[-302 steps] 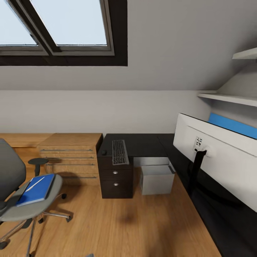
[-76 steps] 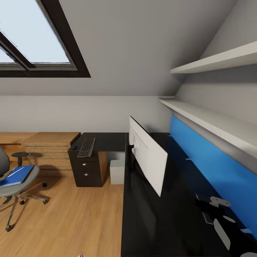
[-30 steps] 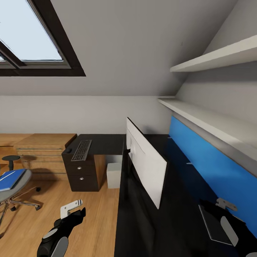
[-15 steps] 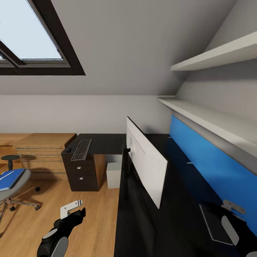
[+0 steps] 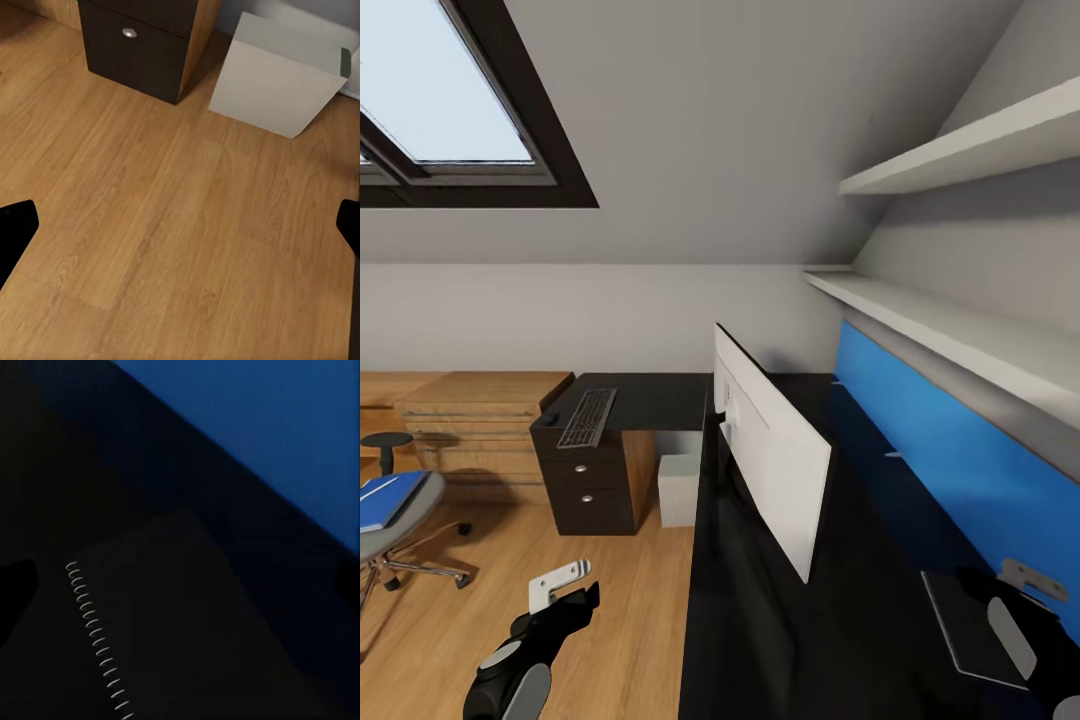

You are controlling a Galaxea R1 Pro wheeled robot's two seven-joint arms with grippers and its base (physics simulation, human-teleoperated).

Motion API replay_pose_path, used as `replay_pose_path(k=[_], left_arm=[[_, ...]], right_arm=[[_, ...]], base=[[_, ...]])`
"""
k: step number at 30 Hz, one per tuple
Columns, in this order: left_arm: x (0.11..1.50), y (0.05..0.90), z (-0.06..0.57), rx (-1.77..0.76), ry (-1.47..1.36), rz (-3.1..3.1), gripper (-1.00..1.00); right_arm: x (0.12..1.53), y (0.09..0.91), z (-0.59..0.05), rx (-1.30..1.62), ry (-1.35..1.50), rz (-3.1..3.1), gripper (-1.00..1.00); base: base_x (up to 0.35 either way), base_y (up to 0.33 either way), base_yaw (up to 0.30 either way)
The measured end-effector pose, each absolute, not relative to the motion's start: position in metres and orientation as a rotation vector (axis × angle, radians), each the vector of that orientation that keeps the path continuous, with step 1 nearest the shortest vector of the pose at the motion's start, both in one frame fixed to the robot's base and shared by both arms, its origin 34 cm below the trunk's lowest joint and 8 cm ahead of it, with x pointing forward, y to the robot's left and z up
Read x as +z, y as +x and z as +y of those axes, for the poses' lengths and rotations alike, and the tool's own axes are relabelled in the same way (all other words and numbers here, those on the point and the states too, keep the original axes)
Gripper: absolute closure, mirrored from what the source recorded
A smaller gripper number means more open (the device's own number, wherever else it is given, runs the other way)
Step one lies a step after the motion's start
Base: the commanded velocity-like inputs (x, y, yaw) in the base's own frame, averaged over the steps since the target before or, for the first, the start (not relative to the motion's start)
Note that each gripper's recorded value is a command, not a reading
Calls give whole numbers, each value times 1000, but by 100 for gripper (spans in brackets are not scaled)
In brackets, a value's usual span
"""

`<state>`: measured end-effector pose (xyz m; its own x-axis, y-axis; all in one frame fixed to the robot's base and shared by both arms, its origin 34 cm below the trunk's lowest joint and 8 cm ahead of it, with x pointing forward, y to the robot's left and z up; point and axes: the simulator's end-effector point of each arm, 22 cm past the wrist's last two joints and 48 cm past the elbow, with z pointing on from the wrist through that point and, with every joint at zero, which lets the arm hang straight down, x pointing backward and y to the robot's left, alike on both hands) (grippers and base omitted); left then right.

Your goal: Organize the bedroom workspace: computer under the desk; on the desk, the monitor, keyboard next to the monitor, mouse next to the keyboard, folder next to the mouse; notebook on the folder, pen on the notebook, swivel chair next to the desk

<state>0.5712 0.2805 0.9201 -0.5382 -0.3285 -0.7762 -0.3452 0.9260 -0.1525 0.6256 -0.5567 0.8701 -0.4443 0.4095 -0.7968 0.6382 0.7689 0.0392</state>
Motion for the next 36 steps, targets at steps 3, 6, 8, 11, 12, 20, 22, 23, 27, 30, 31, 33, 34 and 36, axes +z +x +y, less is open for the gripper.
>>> replay_pose_path(k=[3, 6, 8, 11, 12, 20, 22, 23, 27, 30, 31, 33, 34, 36], left_arm=[[917, 572, 280, 23, -477, 2178, -100], [914, 573, 280, 24, -477, 2177, -100], [912, 573, 280, 24, -477, 2178, -100], [909, 574, 281, 25, -477, 2177, -100], [908, 574, 281, 25, -477, 2177, -100], [899, 577, 281, 25, -477, 2177, -100], [897, 577, 281, 25, -477, 2177, -100], [896, 577, 281, 24, -477, 2177, -100], [891, 578, 281, 24, -477, 2177, -100], [887, 579, 281, 24, -477, 2176, -100], [886, 579, 281, 24, -477, 2177, -100], [884, 579, 281, 24, -477, 2176, -100], [883, 579, 281, 24, -476, 2176, -100], [880, 580, 281, 25, -477, 2176, -100]], right_arm=[[865, 625, -558, -343, 785, 2103, -100], [863, 626, -559, -346, 788, 2104, -100], [861, 626, -559, -347, 787, 2104, -100], [858, 627, -559, -347, 787, 2104, -100], [857, 628, -559, -347, 787, 2104, -100], [848, 630, -559, -347, 787, 2103, -100], [846, 630, -559, -347, 787, 2103, -100], [845, 630, -559, -347, 787, 2103, -100], [840, 631, -559, -346, 787, 2103, -100], [836, 632, -558, -345, 787, 2104, -100], [835, 632, -558, -345, 787, 2104, -100], [832, 632, -558, -345, 787, 2104, -100], [831, 633, -558, -345, 787, 2103, -100], [829, 633, -558, -345, 787, 2104, -100]], base=[[0, 0, 0], [0, 0, 0], [0, 0, 0], [0, 0, 0], [0, 0, 0], [0, 0, 0], [0, 0, 0], [0, 0, 0], [0, 0, 0], [0, 0, 0], [0, 0, 0], [0, 0, 0], [0, 0, 0], [0, 0, 0]])
